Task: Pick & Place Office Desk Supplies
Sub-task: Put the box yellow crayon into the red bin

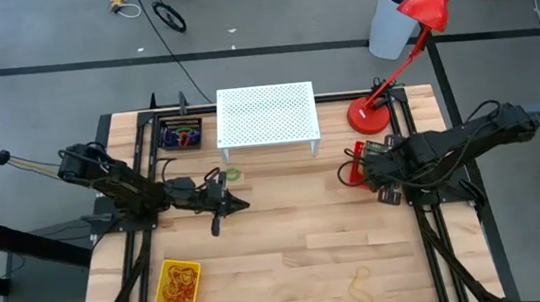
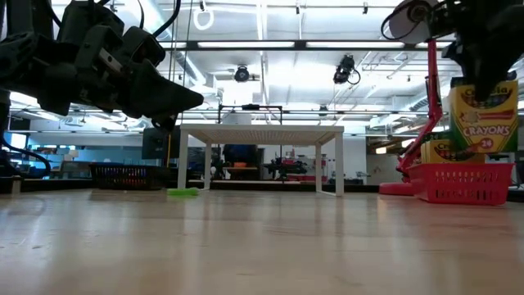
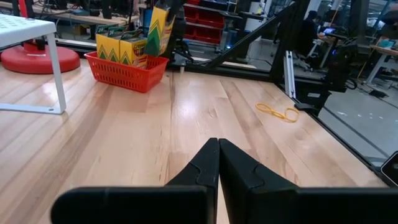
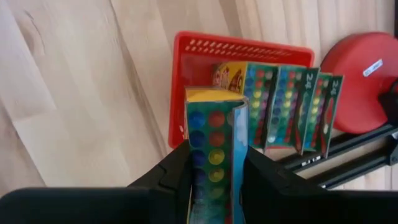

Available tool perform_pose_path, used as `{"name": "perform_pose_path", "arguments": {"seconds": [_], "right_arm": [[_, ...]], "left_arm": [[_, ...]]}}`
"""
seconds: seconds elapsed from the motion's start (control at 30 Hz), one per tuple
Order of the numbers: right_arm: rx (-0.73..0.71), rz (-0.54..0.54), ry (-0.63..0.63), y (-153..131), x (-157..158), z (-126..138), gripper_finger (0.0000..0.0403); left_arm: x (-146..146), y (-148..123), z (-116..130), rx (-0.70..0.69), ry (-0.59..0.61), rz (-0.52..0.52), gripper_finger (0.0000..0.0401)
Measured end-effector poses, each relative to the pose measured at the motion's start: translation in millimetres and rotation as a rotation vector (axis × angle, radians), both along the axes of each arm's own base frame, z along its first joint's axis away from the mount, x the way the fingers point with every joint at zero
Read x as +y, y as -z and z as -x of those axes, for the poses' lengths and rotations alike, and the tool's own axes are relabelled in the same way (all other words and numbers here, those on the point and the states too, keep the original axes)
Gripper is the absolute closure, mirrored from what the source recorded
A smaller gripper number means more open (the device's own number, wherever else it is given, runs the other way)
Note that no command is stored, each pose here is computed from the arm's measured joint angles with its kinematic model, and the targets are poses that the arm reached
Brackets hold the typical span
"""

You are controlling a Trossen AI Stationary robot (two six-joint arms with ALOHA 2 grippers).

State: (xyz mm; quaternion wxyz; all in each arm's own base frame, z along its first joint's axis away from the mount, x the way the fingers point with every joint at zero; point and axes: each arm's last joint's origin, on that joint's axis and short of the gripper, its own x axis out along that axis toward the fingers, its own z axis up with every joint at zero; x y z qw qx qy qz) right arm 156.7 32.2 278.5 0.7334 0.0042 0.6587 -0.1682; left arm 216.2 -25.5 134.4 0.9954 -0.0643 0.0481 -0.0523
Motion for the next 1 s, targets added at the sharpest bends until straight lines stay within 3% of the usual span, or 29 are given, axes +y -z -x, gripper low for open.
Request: {"name": "perform_pose_path", "arguments": {"seconds": [0.47, 1.0], "right_arm": [[-0.08, 0.048, 0.023, 2, -6, -14, 0.0293], [-0.028, 0.04, -0.01, 16, -12, -35, 0.0292]], "left_arm": [[0, 0, 0, -0.001, 0.0, 0.0, 0.0387], [0, 0, 0, -0.001, 0.0, 0.0, 0.0387]]}}
